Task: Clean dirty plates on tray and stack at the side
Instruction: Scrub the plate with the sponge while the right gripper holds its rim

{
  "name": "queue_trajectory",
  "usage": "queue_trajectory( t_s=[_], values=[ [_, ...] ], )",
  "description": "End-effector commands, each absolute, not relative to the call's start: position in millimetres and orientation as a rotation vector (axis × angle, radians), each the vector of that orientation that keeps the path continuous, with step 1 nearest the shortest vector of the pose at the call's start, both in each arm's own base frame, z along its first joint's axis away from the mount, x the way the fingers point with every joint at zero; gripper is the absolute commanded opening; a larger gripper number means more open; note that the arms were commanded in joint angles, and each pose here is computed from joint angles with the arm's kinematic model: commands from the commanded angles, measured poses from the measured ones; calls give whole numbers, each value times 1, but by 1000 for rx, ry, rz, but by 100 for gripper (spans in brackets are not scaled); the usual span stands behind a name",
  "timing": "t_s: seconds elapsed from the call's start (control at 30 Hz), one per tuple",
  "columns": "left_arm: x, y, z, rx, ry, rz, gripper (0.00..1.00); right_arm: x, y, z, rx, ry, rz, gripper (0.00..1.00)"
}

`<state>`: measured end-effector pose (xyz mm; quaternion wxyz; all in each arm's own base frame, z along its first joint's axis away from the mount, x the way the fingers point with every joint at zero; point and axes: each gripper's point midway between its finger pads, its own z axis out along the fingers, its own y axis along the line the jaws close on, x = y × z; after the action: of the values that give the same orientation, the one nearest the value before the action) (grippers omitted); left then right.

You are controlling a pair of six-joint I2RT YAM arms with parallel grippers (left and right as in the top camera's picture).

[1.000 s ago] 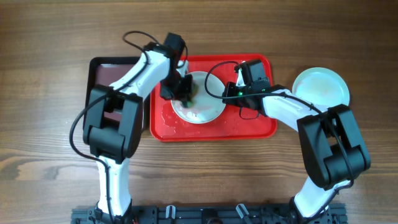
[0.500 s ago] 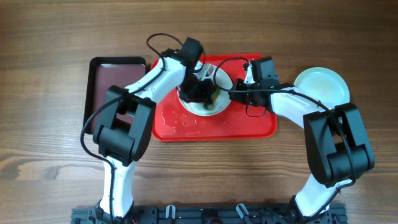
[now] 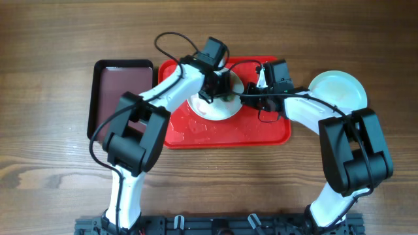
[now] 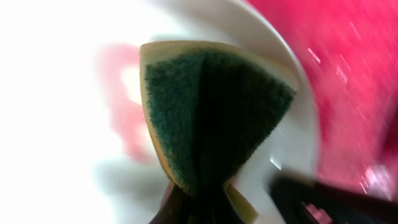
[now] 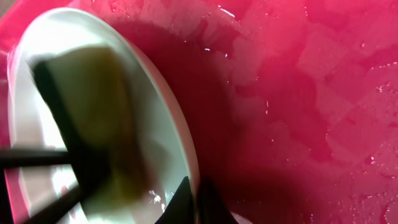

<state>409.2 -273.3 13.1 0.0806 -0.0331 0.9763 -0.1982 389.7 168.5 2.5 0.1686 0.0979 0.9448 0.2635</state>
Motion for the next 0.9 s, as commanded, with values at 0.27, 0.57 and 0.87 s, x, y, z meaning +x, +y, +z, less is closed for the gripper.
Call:
queue_trajectory(
  t_s=[0.27, 0.57, 0.87],
  values=[
    [364, -137, -16, -453, 3182, 75, 4, 379, 167, -14, 300, 2740, 744, 4],
    [321, -200, -1, 147, 3369, -557, 4, 380, 167, -14, 294, 2736, 745, 4],
    [317, -264, 2, 298, 3259, -718, 4, 380, 167, -14, 298, 2736, 745, 4]
  ],
)
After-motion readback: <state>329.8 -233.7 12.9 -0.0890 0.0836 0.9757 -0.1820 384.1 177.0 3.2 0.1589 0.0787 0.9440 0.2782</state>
